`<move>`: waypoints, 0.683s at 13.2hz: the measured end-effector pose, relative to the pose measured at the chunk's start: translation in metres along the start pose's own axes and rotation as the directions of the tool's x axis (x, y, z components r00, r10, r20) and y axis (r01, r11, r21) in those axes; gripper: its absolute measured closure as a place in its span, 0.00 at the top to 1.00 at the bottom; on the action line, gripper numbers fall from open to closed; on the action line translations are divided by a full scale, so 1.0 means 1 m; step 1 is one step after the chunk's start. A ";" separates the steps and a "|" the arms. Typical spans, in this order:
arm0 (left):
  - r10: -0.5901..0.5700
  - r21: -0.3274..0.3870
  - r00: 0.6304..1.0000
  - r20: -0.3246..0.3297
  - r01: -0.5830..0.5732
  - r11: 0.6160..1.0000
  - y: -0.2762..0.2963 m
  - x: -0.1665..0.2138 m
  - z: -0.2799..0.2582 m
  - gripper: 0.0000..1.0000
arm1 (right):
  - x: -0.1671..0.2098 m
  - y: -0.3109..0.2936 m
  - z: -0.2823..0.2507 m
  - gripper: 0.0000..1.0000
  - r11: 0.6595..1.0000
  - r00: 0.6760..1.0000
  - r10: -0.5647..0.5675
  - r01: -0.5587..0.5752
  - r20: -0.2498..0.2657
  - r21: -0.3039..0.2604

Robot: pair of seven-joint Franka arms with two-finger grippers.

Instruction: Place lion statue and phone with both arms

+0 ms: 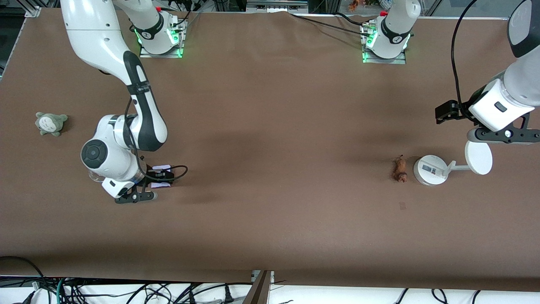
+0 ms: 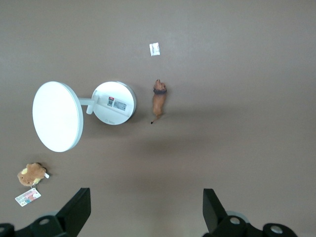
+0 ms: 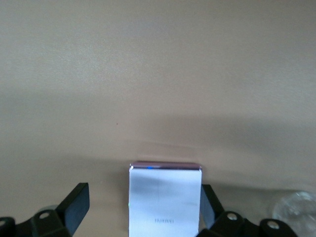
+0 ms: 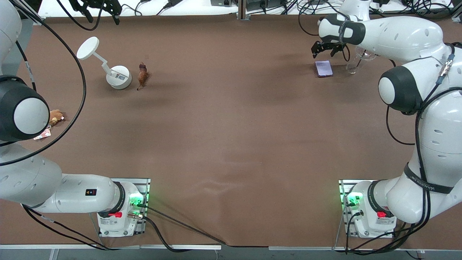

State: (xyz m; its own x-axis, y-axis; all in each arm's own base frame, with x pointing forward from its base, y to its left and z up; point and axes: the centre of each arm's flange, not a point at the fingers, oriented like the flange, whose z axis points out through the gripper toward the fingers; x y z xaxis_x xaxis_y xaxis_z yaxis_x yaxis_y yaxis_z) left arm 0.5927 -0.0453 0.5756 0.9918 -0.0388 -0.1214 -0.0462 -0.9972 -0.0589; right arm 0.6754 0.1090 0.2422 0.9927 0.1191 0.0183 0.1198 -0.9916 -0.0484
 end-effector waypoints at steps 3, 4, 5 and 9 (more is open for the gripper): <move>-0.007 -0.001 1.000 -0.008 0.007 1.000 -0.004 -0.006 -0.021 1.00 | -0.003 0.008 -0.028 1.00 1.000 1.000 0.013 -0.013 0.021 0.015; -0.011 0.000 1.000 0.000 0.011 1.000 -0.006 -0.009 -0.026 1.00 | -0.004 0.011 -0.036 1.00 1.000 0.999 0.019 -0.019 0.032 0.019; -0.013 0.000 1.000 0.002 0.013 1.000 -0.007 -0.011 -0.030 1.00 | -0.006 0.016 -0.045 1.00 0.999 0.999 0.025 -0.026 0.045 0.023; -0.018 -0.002 1.000 -0.017 0.018 1.000 -0.010 -0.013 -0.043 1.00 | -0.008 0.022 -0.093 1.00 0.998 0.995 0.053 -0.054 0.090 0.013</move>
State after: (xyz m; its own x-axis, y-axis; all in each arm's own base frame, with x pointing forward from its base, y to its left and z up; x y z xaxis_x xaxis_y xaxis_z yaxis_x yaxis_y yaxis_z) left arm 0.5852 -0.0378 0.6204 0.9944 -0.0220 -0.1031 -0.0282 -0.9978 -0.0594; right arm 0.6691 0.0814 0.3338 0.9948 0.0706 -0.0739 0.0660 -0.9959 -0.0621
